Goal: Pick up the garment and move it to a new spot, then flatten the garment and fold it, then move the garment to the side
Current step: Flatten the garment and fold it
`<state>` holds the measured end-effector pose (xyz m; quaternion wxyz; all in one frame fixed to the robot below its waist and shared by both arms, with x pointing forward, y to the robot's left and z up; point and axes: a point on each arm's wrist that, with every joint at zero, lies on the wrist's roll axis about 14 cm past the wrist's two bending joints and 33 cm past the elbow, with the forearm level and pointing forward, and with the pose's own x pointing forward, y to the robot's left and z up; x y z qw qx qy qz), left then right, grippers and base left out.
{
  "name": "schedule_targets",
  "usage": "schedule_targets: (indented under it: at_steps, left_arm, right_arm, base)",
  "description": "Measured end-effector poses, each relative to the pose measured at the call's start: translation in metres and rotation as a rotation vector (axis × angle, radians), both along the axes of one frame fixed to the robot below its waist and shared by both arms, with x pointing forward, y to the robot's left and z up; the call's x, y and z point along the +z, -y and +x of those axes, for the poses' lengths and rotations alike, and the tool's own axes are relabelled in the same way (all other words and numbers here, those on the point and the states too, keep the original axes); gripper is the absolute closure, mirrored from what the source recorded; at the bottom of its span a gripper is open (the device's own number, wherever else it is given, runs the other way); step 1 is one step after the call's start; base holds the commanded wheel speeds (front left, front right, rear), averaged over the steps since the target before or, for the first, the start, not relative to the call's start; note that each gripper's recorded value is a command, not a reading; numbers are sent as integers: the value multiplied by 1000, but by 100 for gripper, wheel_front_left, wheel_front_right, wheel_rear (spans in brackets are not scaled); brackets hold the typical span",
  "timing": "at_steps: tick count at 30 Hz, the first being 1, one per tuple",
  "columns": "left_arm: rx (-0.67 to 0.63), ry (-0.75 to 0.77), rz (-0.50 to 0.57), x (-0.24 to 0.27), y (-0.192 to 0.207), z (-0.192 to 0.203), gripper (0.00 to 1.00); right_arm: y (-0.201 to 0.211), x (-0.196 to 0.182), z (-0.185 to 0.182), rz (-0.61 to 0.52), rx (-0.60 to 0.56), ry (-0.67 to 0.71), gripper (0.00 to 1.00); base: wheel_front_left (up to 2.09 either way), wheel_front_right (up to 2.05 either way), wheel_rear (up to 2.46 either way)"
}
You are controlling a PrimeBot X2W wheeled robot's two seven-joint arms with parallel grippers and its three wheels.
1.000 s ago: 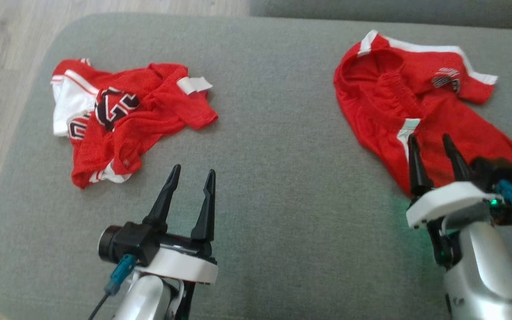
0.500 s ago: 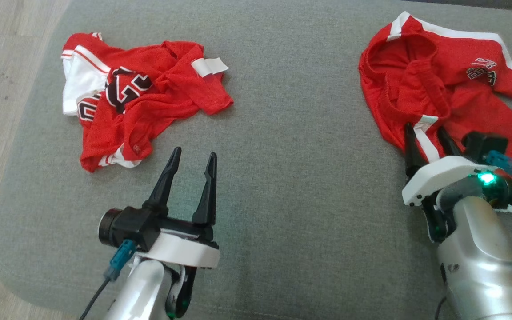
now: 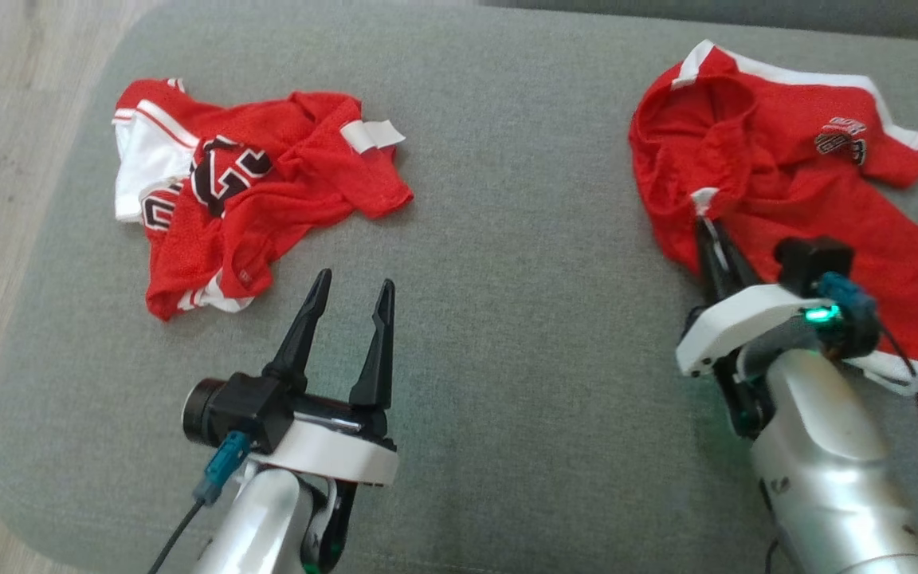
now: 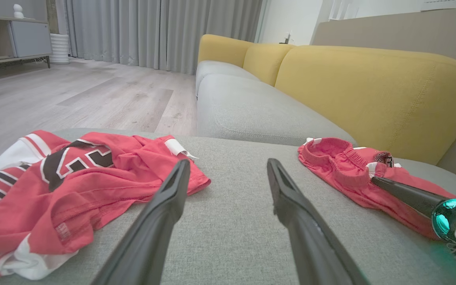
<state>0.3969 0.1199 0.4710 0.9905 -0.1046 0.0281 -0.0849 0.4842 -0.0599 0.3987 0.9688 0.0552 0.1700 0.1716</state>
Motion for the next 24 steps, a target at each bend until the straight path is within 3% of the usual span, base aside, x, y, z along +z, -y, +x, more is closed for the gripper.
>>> schedule_targets:
  at_steps: [8,22,23,24]
  left_arm:
    - [-7,46,-2,17,3,-7,0]
    - [11,43,-4,17,-2,-18,0]
    - [11,43,-4,17,-1,-18,0]
    - [10,43,-5,17,-1,-18,0]
  right_arm:
    - [-54,26,-34,42,190,51,100]
    - [-110,1,-100,-57,485,-34,100]
    - [-111,-1,-103,-62,497,-39,61]
    - [-112,-2,-105,-68,507,-39,0]
  base:
    - [0,0,0]
    - [0,0,0]
    - [0,0,0]
    - [0,0,0]
